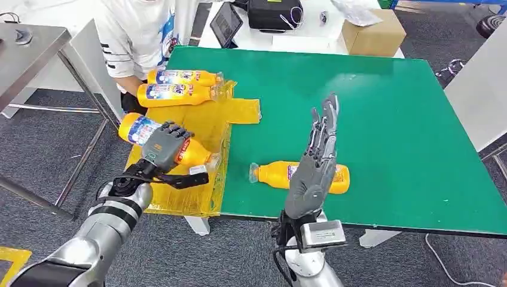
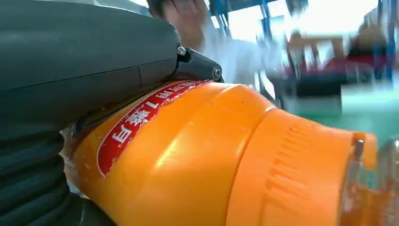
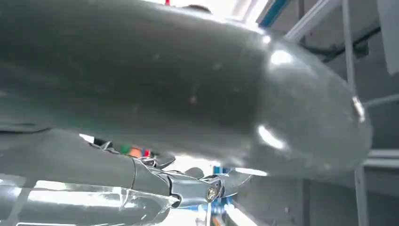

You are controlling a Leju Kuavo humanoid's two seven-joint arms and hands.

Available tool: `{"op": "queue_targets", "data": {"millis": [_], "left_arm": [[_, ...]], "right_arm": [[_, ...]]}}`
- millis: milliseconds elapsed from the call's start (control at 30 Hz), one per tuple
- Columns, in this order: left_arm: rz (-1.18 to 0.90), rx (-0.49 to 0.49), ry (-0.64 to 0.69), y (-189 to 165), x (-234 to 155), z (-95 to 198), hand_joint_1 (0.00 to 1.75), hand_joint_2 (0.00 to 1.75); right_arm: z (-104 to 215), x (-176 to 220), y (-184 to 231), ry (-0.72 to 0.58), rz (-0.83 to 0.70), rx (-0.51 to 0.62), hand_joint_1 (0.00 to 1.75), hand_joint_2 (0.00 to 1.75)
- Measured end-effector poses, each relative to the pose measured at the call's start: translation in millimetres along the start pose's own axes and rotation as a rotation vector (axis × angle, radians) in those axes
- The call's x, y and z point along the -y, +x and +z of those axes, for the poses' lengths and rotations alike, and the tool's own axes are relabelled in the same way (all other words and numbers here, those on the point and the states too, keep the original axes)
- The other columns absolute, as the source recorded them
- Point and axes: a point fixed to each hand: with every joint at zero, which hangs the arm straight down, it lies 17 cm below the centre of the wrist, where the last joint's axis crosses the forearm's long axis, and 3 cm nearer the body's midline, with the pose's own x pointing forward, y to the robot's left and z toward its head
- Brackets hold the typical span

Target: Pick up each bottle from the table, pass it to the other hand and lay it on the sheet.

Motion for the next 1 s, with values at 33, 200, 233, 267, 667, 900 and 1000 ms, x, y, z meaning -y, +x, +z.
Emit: {"op": "queue_targets", "data": {"millis": [33, 200, 233, 267, 667, 900, 1000], "left_arm": [[0.004, -0.003, -0.043, -3, 10, 4, 1.75, 1.75], [-0.023, -0.025, -0.158, -23, 36, 21, 1.75, 1.75], [-0.023, -0.030, -0.169, -26, 39, 23, 1.75, 1.75], [-0.022, -0.033, -0.179, -28, 42, 25, 1.75, 1.75], [0.130, -0.076, -0.307, -34, 67, 38, 0.00, 0.00], [0.286, -0.087, -0.337, -30, 75, 46, 0.00, 0.00], [0.375, -0.072, -0.367, -23, 79, 49, 0.00, 0.00]], "right_arm": [[1, -2, 0, 0.011, -0.007, -0.001, 0.00, 0.00], [4, -7, -4, 0.043, -0.030, -0.013, 0.00, 0.00], [5, -8, -5, 0.046, -0.029, -0.015, 0.00, 0.00], [5, -8, -5, 0.047, -0.029, -0.018, 0.00, 0.00], [22, -26, -23, 0.129, -0.041, -0.069, 0.00, 0.00], [30, -32, -33, 0.151, -0.055, -0.103, 0.00, 0.00], [33, -33, -38, 0.157, -0.069, -0.120, 0.00, 0.00]]}}
